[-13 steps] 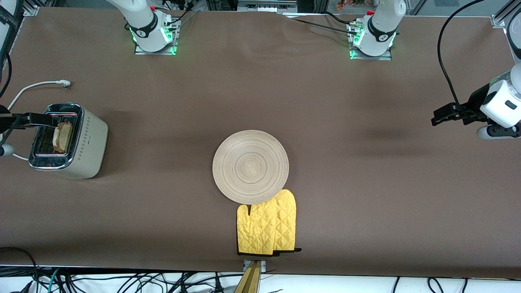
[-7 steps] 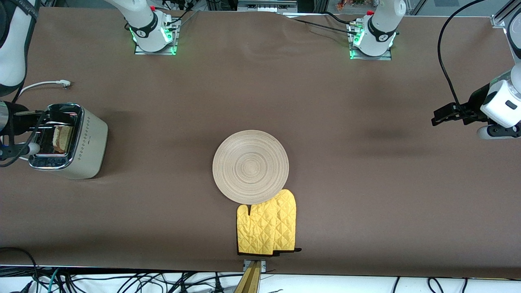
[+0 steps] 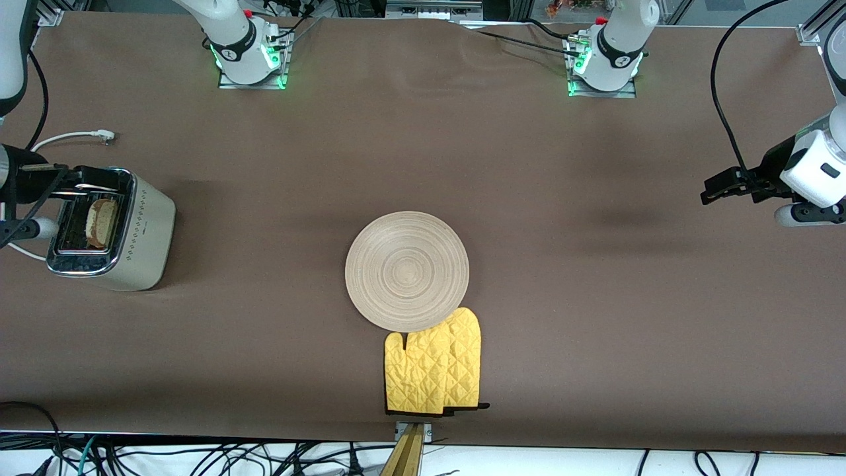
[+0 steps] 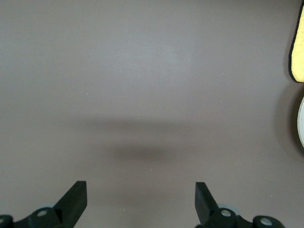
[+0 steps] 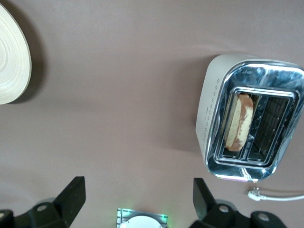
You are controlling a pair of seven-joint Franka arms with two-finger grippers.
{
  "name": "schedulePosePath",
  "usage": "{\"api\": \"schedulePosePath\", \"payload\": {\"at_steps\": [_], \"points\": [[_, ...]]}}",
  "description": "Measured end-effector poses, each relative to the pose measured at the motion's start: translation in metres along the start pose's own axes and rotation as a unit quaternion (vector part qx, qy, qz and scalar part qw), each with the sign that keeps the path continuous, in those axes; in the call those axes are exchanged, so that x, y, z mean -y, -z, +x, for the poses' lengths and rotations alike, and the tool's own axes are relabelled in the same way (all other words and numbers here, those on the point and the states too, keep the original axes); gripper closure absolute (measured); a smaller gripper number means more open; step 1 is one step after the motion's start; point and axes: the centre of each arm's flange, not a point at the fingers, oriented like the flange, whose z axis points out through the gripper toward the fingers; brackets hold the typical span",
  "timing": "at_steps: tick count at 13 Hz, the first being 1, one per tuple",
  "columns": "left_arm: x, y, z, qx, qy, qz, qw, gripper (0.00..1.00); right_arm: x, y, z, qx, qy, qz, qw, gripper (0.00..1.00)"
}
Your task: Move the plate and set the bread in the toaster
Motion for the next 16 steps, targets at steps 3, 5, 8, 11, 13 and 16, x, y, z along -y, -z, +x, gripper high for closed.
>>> {"api": "schedulePosePath", "payload": {"at_steps": [3,5,8,11,13,16], "points": [[0.0,0.0,0.0,0.0,0.0,0.0,1.0,0.0,0.008,-0.008,-0.01,-0.016,-0.002,0.003,1.0,0.0],[0.0,0.0,0.0,0.0,0.0,0.0,1.0,0.0,0.012,-0.019,-0.018,-0.02,0.005,0.009,1.0,0.0],[0.0,0.0,0.0,0.0,0.0,0.0,1.0,0.0,0.007,-0.021,-0.026,-0.027,0.002,0.01,1.0,0.0],[0.0,0.0,0.0,0.0,0.0,0.0,1.0,0.0,-0.016,0.002,-0.038,-0.066,-0.016,-0.005,0.998,0.0],[0.0,0.0,0.0,0.001,0.0,0.0,1.0,0.0,-0.02,0.022,-0.054,-0.087,-0.019,-0.01,0.996,0.0],[0.001,0.0,0.0,0.001,0.001,0.0,1.0,0.0,-0.007,0.033,-0.076,-0.097,-0.009,-0.014,0.995,0.0]]}}
